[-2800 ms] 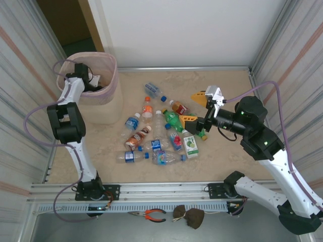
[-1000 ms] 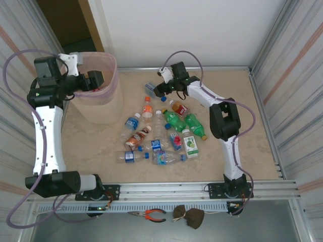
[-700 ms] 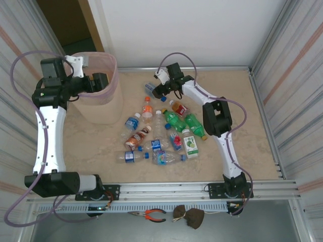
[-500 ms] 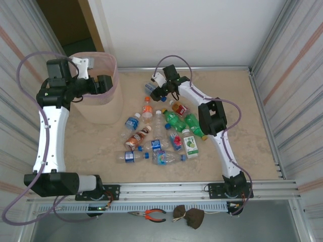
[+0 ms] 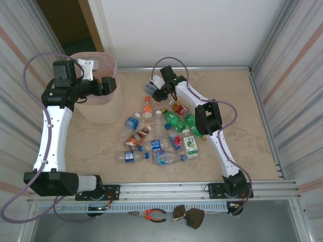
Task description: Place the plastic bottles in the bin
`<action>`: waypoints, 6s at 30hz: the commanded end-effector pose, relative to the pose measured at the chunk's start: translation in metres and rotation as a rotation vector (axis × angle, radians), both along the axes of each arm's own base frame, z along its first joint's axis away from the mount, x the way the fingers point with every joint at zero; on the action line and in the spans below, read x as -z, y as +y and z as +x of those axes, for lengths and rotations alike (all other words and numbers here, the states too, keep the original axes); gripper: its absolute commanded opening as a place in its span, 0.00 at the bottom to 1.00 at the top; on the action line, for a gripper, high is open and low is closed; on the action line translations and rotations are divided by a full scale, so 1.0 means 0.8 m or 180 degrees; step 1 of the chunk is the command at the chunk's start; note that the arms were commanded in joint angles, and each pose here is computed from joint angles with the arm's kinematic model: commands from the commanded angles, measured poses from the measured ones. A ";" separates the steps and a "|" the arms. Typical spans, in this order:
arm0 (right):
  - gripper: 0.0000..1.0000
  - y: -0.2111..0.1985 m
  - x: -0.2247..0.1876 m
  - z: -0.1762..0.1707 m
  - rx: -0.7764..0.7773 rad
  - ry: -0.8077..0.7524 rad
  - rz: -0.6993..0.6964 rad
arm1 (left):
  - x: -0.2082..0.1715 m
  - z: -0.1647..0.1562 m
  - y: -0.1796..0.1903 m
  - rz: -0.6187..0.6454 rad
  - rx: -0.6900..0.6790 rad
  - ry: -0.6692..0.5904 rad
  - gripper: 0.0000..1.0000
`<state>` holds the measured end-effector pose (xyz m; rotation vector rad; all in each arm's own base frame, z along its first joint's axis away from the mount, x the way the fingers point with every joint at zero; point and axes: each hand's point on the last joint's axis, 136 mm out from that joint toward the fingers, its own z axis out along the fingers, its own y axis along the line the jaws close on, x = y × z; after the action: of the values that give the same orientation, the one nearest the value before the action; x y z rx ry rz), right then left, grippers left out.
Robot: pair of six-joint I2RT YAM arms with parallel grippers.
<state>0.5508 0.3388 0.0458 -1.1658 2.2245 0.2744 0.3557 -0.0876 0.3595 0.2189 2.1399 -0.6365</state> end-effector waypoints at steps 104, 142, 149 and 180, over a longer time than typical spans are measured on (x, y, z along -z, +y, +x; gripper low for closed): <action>0.79 -0.089 -0.615 -0.444 -0.1305 -0.1154 0.3544 | -0.269 -0.198 -0.278 -0.1331 0.3074 -0.2595 0.46; 0.84 -0.123 -0.563 -0.443 -0.0793 -0.1272 0.3024 | -0.077 0.032 0.110 0.2126 -0.0657 -0.0239 0.49; 0.83 -0.122 -0.561 -0.444 -0.0802 -0.1233 0.3024 | -0.023 0.065 0.157 0.2535 -0.0925 0.0175 0.49; 0.83 -0.123 -0.542 -0.442 -0.0758 -0.1170 0.2953 | 0.277 0.132 0.219 0.2148 -0.0580 0.2022 0.57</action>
<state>0.1983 0.2421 0.4821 -0.8303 1.3642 0.9906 0.4641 0.0908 0.1508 0.2068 2.8390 0.2483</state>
